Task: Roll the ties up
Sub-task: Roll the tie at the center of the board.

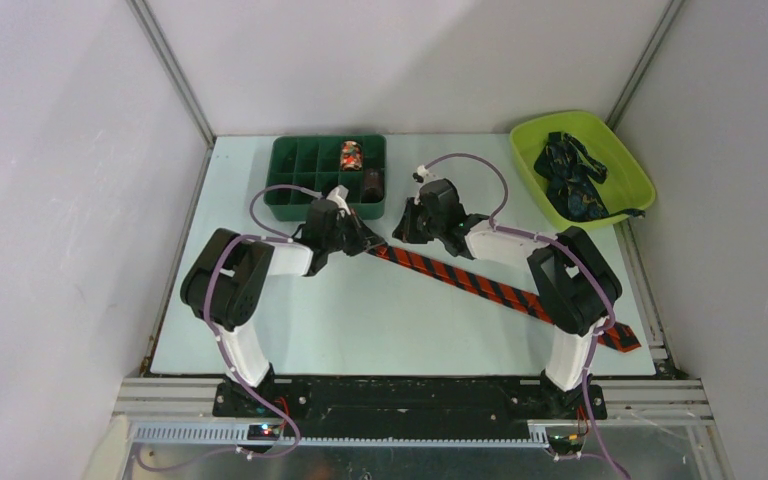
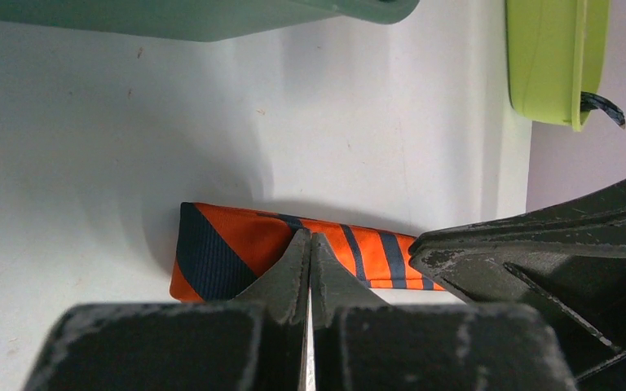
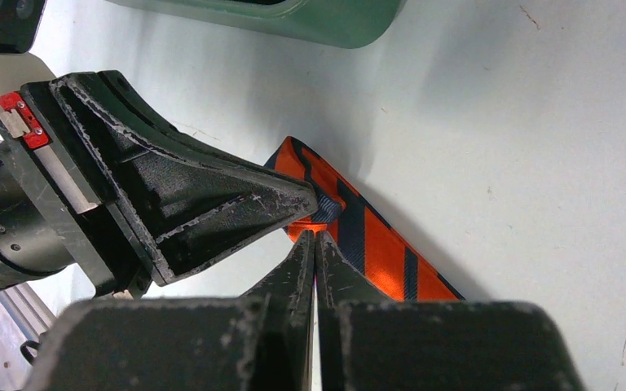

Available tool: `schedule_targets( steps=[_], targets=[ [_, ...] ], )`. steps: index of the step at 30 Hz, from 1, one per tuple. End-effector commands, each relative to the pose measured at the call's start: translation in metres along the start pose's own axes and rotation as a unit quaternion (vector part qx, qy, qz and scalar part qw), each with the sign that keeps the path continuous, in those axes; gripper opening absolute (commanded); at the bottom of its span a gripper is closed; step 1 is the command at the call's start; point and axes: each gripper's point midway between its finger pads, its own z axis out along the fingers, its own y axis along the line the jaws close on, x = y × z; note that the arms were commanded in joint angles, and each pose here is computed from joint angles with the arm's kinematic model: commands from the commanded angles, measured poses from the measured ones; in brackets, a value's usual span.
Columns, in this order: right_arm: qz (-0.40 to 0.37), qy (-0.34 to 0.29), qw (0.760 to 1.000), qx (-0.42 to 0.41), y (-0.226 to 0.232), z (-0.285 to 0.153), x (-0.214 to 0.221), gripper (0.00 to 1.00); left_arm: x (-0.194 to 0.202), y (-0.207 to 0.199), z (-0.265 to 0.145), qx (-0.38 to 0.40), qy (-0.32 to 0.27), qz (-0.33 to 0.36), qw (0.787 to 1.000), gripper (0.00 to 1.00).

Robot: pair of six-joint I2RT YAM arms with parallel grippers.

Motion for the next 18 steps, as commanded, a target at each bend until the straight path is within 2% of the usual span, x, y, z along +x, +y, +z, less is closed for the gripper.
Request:
schedule_targets(
  steps=[1,18],
  targets=[
    [-0.008,-0.017,1.0,-0.009,0.006,-0.005,-0.011,0.0,-0.006,0.0,0.003,-0.008,-0.015,0.013,1.0,0.0],
    [-0.009,-0.017,1.0,-0.003,0.002,-0.004,-0.01,0.0,0.011,0.02,0.002,-0.035,-0.006,0.015,0.999,0.0]
  ],
)
